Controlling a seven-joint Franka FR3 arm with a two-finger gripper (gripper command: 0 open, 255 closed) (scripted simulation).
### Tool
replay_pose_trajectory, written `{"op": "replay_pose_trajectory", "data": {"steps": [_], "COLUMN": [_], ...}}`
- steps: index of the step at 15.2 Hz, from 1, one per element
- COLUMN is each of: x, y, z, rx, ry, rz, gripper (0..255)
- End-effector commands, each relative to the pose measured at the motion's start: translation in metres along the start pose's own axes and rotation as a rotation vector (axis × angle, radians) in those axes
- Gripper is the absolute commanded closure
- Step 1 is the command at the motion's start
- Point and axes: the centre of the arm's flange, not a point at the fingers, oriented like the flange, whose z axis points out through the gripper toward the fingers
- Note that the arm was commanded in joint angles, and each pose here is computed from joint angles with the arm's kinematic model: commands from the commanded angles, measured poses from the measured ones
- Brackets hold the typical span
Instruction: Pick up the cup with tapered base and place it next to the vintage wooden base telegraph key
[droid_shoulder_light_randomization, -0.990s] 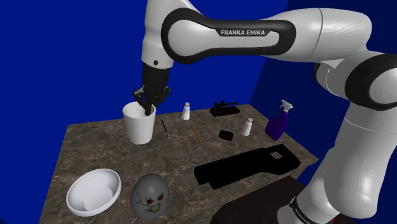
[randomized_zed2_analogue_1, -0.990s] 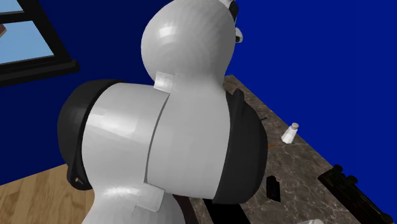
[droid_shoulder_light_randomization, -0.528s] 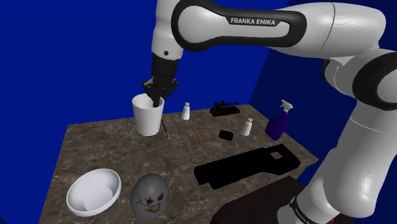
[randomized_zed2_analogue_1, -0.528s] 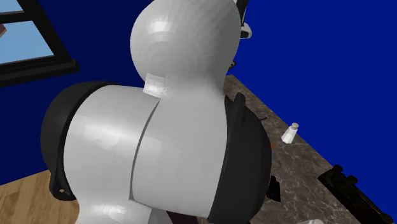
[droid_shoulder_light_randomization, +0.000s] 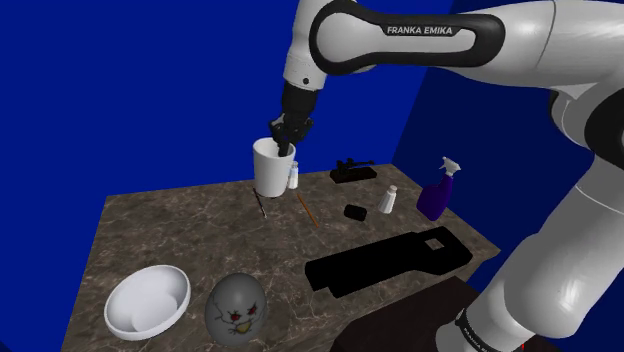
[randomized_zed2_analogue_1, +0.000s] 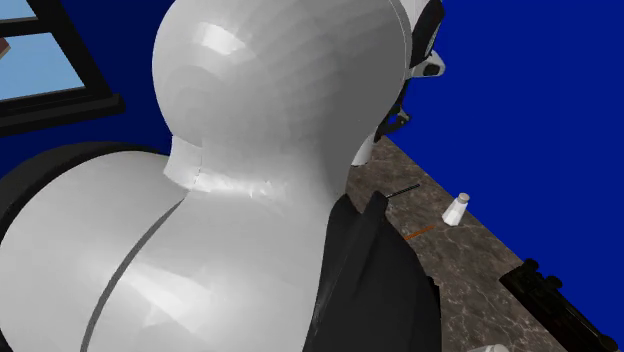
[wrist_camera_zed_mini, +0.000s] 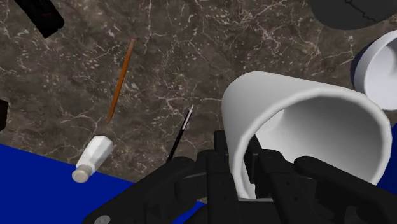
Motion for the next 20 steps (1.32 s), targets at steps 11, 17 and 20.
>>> {"op": "replay_pose_trajectory", "data": {"steps": [11, 17, 20], "x": [-0.019, -0.027, -0.031], "y": [0.155, 0.233, 0.272], "z": [-0.017, -0.025, -0.029], "rx": [0.001, 0.001, 0.001], "ry": [0.001, 0.001, 0.001], "rz": [-0.002, -0.002, -0.002], "gripper": [255, 255, 255]}}
